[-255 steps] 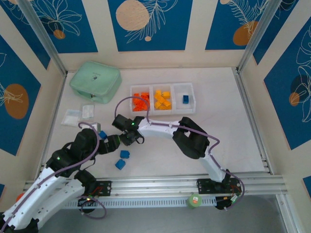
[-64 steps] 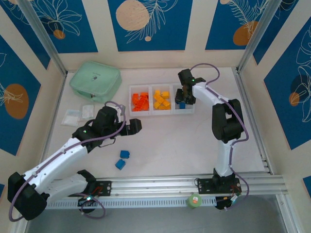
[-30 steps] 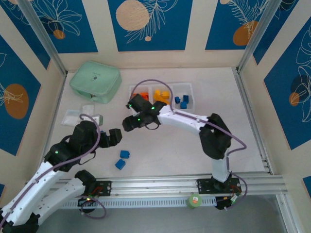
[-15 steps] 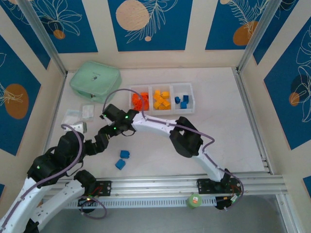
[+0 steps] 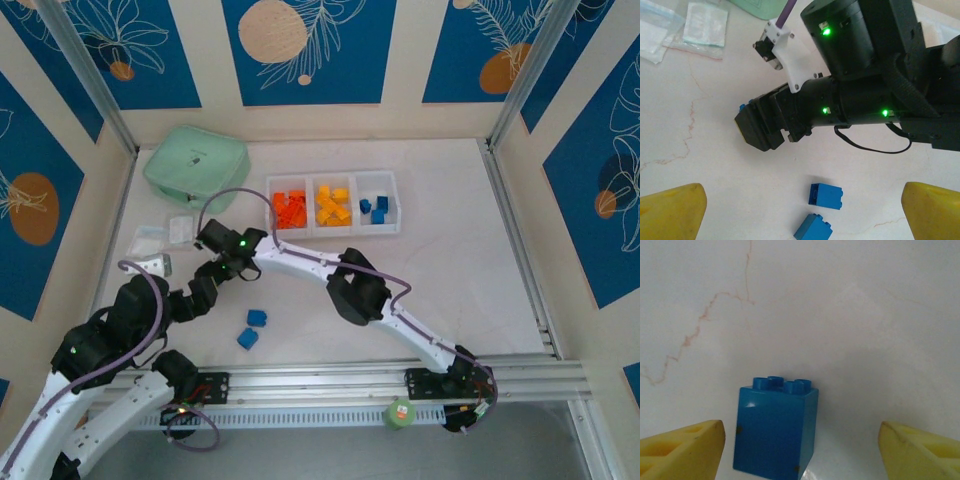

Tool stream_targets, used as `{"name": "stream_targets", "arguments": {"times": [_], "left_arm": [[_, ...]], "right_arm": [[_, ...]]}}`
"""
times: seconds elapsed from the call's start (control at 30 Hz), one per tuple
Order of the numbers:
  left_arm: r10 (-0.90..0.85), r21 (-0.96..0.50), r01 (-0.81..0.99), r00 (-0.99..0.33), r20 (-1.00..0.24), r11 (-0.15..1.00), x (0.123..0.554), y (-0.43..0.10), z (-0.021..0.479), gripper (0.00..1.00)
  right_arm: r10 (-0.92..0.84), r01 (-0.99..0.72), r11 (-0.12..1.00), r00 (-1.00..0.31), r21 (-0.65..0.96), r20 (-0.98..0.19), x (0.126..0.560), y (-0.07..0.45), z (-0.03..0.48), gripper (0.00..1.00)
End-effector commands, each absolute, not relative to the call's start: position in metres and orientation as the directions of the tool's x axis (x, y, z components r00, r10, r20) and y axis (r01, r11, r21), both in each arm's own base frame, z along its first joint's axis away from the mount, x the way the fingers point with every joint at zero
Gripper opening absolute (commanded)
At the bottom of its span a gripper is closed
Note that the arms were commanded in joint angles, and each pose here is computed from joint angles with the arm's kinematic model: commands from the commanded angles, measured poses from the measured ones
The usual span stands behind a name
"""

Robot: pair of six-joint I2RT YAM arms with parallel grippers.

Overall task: Sort the legos into containers by color
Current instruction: Pick up the lego from the middle-left of the table.

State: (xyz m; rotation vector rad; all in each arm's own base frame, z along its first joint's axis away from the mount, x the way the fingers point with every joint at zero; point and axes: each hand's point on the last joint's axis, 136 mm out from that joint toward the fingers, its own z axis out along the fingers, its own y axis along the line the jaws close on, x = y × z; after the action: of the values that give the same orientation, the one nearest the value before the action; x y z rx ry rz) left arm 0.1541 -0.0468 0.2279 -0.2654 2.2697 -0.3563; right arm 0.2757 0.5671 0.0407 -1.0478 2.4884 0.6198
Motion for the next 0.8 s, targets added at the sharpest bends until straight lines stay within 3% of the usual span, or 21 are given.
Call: {"name": "stream_targets", "arguments": {"times": [0.0, 0.43, 0.77], "left_arm": [[-0.318, -0.334, -0.099, -0.637, -0.702, 0.937, 0.153, -0.040, 0.232, 0.99], [-0.312, -0.335, -0.092, -0.645, -0.697, 0.938, 0.157, -0.045, 0.228, 0.99], [-0.310, -0.344, -0.078, -0.649, -0.695, 0.936, 0.159, -0.050, 0.230, 0.99]], "right_arm": [[-0.611, -0.763, 0.613, -0.623, 0.206, -0.488, 0.272, 0.569, 0.037, 0.78], [-0.630, -0.769, 0.626, -0.598, 0.133, -0.496, 0.279, 0.566, 0.034, 0.49], [-0.615, -0.778, 0.616, -0.574, 0.125, -0.540, 0.280, 0.560, 0.075, 0.31]]}}
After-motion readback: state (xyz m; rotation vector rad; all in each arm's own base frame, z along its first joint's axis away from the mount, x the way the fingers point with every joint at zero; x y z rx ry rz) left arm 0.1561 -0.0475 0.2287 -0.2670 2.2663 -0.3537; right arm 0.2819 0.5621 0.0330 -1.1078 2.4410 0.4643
